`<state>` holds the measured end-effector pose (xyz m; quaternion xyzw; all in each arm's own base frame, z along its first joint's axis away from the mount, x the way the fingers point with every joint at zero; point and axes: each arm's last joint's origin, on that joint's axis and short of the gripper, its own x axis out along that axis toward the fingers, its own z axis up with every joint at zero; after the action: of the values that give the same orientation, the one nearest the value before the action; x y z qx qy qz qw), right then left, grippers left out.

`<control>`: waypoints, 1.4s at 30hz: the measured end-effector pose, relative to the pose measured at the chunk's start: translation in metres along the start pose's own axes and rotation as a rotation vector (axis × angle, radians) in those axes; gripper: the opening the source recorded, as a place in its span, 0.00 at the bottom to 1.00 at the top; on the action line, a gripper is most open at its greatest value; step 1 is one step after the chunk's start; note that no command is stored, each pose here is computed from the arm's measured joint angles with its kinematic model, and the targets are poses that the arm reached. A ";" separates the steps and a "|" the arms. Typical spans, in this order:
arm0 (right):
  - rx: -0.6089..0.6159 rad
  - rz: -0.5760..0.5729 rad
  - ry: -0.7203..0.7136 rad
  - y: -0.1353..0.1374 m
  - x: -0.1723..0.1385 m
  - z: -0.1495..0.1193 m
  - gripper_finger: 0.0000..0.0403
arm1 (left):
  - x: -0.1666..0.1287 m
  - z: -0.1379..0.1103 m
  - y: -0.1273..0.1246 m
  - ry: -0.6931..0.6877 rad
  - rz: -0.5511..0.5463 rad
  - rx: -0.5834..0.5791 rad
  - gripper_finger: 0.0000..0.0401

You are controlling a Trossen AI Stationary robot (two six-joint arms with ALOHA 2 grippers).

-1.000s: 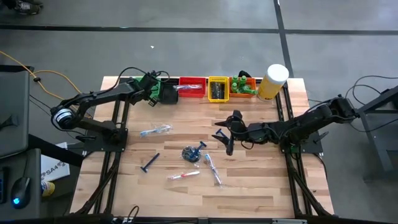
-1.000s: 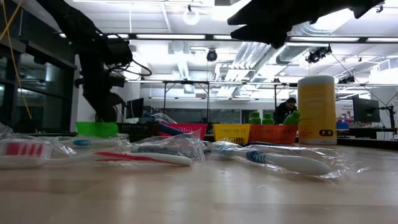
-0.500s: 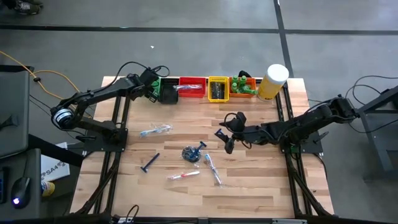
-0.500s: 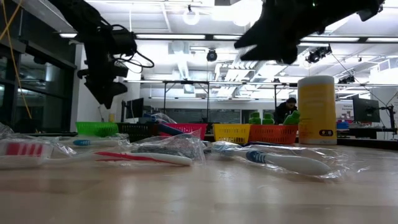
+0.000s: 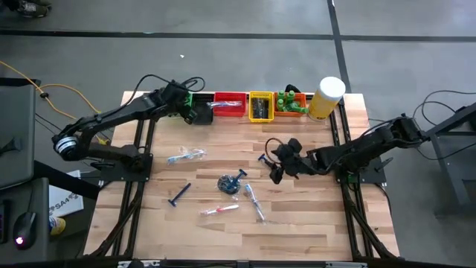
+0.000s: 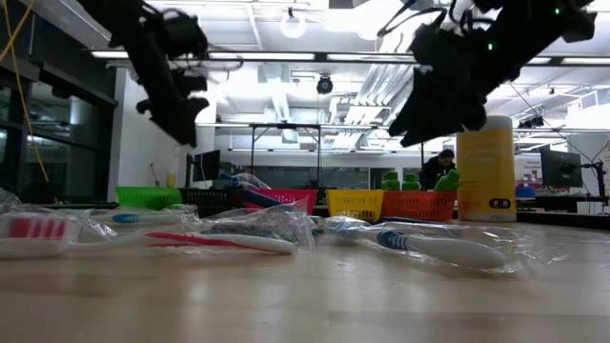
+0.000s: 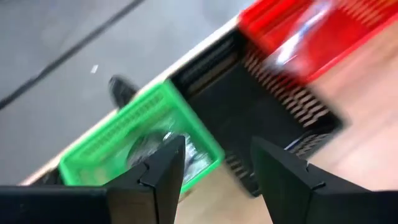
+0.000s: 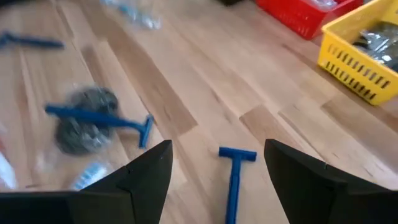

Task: Pick & Place Travel size toiletries
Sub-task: Put the blue razor into the black basket

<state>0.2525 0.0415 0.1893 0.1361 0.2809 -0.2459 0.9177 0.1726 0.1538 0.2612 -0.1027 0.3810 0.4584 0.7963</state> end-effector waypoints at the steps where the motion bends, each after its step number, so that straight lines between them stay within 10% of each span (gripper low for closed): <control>1: -0.015 -0.004 0.006 0.001 0.003 -0.002 0.62 | -0.005 0.001 -0.003 -0.024 -0.017 0.005 0.45; 18: -0.115 -0.131 0.146 0.000 0.071 -0.050 0.58 | -0.048 -0.020 -0.048 -0.190 -0.241 0.136 0.45; 42: -0.045 -0.124 0.211 -0.004 0.079 -0.056 0.18 | -0.043 -0.029 -0.052 -0.161 -0.249 0.141 0.45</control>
<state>0.2820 0.0303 0.0976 0.1231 0.3891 -0.2802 0.8689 0.1872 0.0815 0.2614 -0.0560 0.3314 0.3350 0.8802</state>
